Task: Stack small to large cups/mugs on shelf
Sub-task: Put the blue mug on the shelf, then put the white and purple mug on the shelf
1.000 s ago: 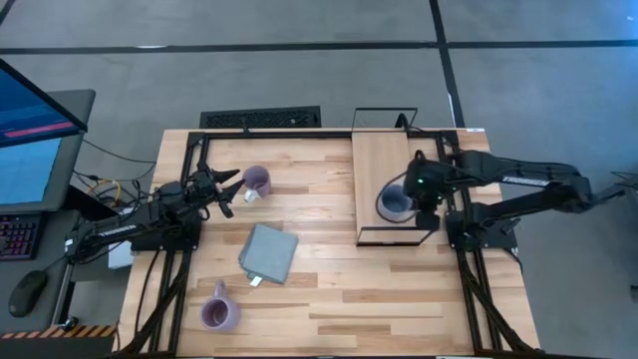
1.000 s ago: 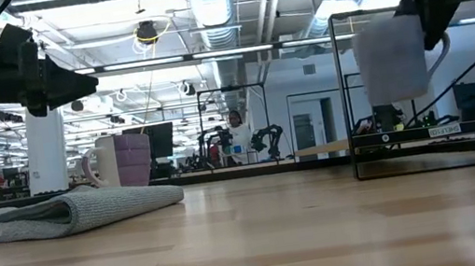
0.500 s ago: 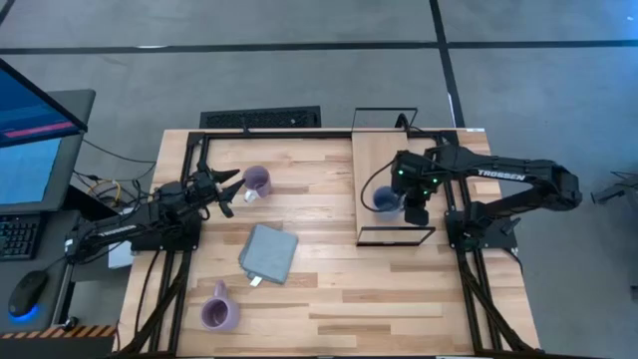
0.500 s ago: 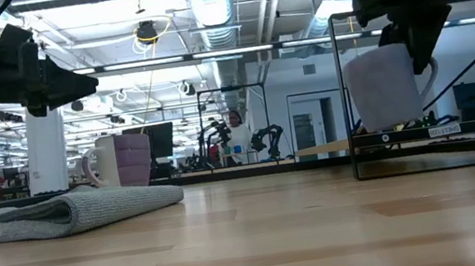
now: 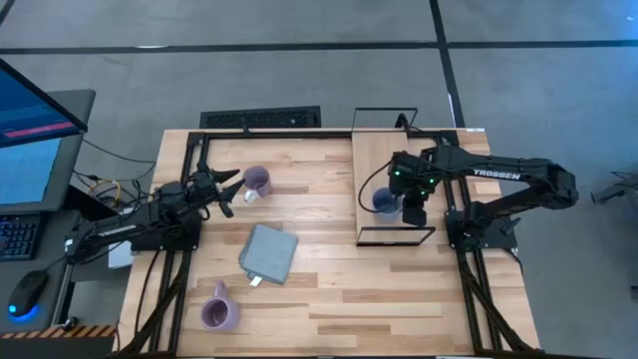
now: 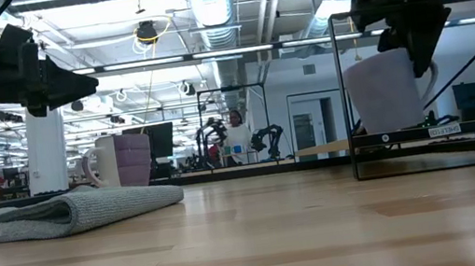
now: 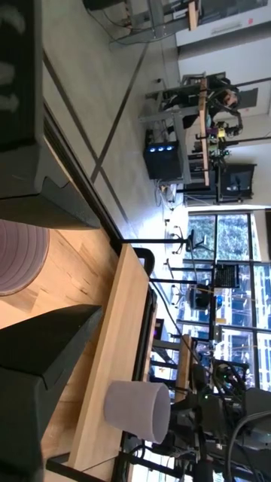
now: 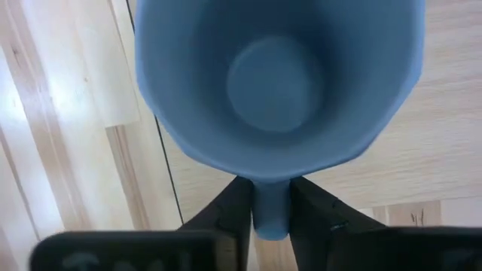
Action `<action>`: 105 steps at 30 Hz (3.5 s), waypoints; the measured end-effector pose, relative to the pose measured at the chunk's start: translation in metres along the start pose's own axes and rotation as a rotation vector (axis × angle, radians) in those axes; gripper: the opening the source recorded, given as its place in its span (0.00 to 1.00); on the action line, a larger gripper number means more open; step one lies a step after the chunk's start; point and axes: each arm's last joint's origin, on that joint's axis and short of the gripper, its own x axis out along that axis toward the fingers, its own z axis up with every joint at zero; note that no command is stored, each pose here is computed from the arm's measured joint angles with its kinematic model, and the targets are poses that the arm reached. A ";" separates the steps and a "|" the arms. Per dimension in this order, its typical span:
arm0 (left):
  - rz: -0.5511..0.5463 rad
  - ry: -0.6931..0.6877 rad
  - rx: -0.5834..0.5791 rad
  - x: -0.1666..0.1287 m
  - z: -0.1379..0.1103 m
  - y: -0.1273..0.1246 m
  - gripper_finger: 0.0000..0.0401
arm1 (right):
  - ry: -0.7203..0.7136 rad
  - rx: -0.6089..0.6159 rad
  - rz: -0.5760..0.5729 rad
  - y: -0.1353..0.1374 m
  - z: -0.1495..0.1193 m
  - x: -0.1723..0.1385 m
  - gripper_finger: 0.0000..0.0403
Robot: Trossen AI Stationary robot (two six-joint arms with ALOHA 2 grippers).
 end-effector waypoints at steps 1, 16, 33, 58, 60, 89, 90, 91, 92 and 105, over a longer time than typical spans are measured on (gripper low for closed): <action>0.000 0.000 0.000 0.000 0.000 0.000 0.41 | 0.001 0.016 0.000 0.000 0.000 0.000 0.26; 0.000 0.001 -0.016 0.000 0.000 0.000 0.41 | 0.040 0.053 -0.109 -0.005 -0.003 0.000 0.30; 0.000 0.001 -0.011 0.000 0.000 0.000 0.41 | 0.041 0.069 -0.103 -0.004 -0.003 0.000 0.29; 0.000 0.001 -0.007 0.000 0.000 0.000 0.41 | 0.044 0.093 -0.101 -0.004 -0.004 0.000 0.34; 0.000 0.001 -0.007 0.000 0.000 0.000 0.41 | 0.045 0.085 -0.101 -0.003 -0.004 0.000 0.38; 0.000 -0.005 0.025 0.000 0.000 0.000 0.41 | -0.200 0.018 -0.200 0.008 0.022 -0.086 0.65; 0.000 -0.007 0.025 0.000 0.000 0.000 0.41 | -0.258 0.019 -0.202 0.009 0.027 -0.092 0.65; 0.000 -0.008 0.024 0.000 0.001 0.000 0.41 | -0.315 0.015 -0.203 0.011 0.032 -0.098 0.65; 0.001 -0.008 0.024 0.000 0.001 0.000 0.41 | -0.377 0.011 -0.203 0.013 0.037 -0.103 0.65; 0.000 -0.008 0.011 0.000 0.001 0.000 0.41 | -0.692 -0.158 -0.239 0.020 0.074 -0.119 0.65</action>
